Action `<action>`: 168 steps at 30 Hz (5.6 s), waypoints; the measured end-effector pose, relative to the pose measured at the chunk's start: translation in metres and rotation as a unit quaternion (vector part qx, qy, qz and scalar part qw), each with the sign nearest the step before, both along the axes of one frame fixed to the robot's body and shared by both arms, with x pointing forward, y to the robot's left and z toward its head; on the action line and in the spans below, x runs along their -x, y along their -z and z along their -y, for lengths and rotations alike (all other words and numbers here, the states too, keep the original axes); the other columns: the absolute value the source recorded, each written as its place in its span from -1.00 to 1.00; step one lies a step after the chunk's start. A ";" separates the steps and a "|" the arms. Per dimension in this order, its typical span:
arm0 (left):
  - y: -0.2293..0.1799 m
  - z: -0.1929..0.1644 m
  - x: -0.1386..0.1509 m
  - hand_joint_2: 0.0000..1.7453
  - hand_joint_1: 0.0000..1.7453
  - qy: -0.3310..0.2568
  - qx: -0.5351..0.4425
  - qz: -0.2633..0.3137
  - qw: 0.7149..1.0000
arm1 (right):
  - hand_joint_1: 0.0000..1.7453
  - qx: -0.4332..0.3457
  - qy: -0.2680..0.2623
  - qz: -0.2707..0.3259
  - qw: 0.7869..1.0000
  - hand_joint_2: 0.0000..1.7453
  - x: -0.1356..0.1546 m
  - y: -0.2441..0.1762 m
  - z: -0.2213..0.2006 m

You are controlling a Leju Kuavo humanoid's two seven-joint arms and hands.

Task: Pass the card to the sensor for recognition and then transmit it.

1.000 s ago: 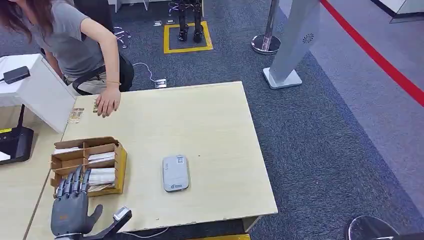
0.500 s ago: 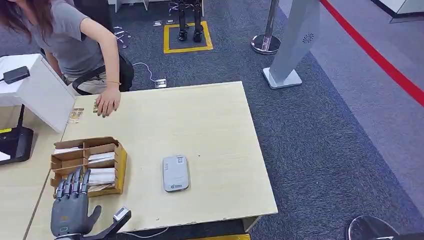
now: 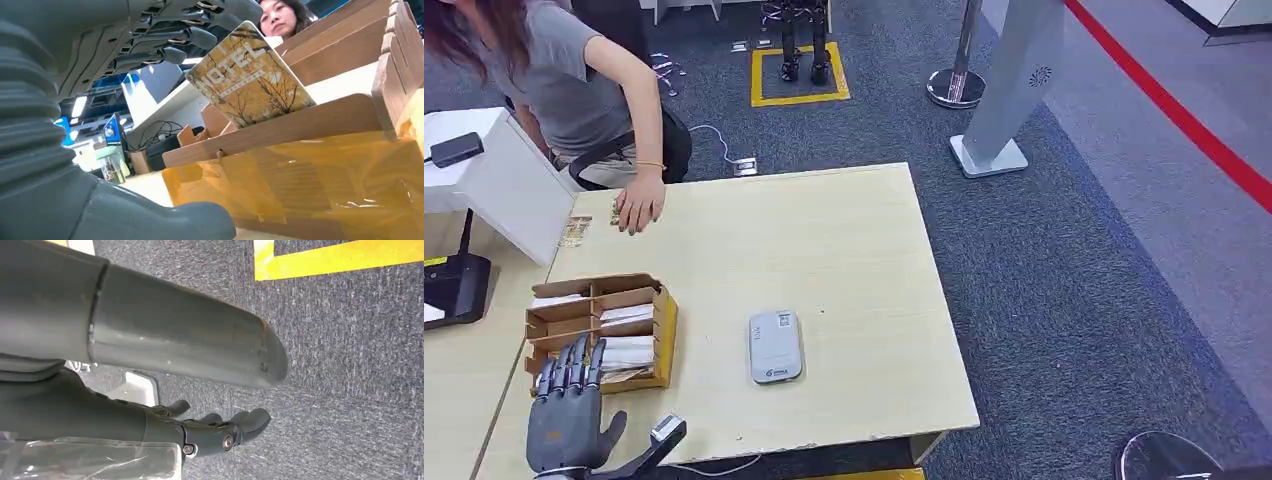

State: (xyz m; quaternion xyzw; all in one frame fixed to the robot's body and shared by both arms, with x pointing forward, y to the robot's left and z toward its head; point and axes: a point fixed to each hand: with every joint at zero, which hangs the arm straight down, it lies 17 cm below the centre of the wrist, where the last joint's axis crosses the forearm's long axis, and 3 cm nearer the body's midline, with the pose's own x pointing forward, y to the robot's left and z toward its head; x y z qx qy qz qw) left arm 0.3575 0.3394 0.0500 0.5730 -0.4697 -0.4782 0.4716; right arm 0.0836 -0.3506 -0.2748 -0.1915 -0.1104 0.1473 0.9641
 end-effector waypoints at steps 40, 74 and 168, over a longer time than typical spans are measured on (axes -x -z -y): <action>0.020 0.010 -0.024 1.00 1.00 0.008 -0.021 -0.009 1.000 | -1.00 -0.012 -0.040 0.001 0.999 -1.00 -0.006 0.000 -0.009; -0.004 0.031 -0.034 1.00 1.00 0.013 -0.046 0.045 0.998 | -1.00 -0.016 -0.059 0.001 0.998 -1.00 -0.013 0.000 -0.015; -0.249 -0.067 -0.058 1.00 -1.00 0.063 -0.171 0.325 0.928 | -1.00 -0.046 -0.094 0.001 0.995 -1.00 -0.029 -0.001 -0.055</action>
